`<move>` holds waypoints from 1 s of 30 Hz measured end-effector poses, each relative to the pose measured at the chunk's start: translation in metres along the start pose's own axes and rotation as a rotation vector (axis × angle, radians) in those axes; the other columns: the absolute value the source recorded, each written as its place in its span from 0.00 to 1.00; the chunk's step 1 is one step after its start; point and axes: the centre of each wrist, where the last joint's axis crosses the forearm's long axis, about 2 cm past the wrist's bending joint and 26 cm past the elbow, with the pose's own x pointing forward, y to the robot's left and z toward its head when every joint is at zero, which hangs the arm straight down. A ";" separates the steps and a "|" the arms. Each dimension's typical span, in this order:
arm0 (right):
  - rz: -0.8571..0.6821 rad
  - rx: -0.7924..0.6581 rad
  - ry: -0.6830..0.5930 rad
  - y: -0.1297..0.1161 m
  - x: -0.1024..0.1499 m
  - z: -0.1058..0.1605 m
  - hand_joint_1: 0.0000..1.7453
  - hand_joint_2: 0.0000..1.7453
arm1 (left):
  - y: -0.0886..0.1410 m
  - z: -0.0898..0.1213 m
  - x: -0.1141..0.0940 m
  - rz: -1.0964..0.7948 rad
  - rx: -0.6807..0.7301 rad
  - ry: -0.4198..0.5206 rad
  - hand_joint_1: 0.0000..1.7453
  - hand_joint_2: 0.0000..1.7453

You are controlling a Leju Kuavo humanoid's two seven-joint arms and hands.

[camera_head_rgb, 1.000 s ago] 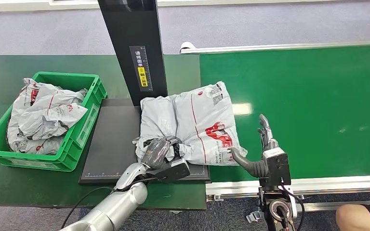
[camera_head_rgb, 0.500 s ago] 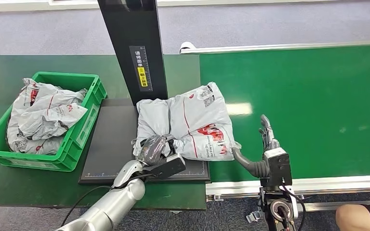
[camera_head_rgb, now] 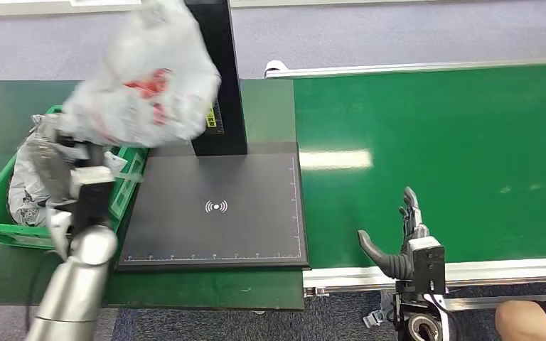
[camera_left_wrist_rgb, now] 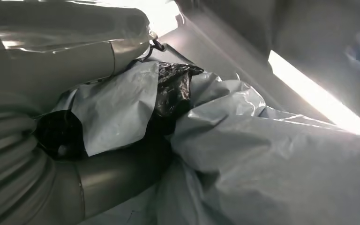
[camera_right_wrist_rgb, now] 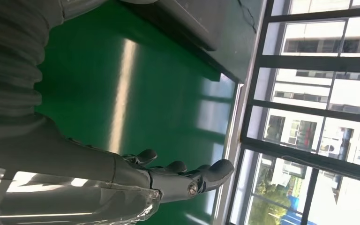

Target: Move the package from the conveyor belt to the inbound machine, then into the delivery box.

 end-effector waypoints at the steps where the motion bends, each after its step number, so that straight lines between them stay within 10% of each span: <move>1: 0.002 -0.004 0.003 -0.001 -0.001 0.002 0.00 1.00 | 0.017 -0.014 -0.011 -0.039 0.040 0.003 1.00 1.00; 7: -0.004 -0.012 0.006 -0.003 0.000 0.005 0.00 1.00 | 0.094 -0.078 -0.085 -0.214 0.213 0.120 1.00 1.00; 14: -0.013 -0.008 0.004 -0.002 0.001 0.002 0.00 1.00 | 0.141 -0.103 -0.148 -0.401 0.265 0.298 1.00 1.00; 20: -0.020 0.002 -0.006 0.002 0.006 -0.005 0.00 1.00 | 0.122 -0.096 -0.167 -0.568 0.062 0.395 1.00 1.00; 30: -0.031 0.021 -0.034 0.008 0.012 -0.015 0.00 1.00 | 0.068 -0.028 -0.177 -0.731 -0.393 0.617 1.00 1.00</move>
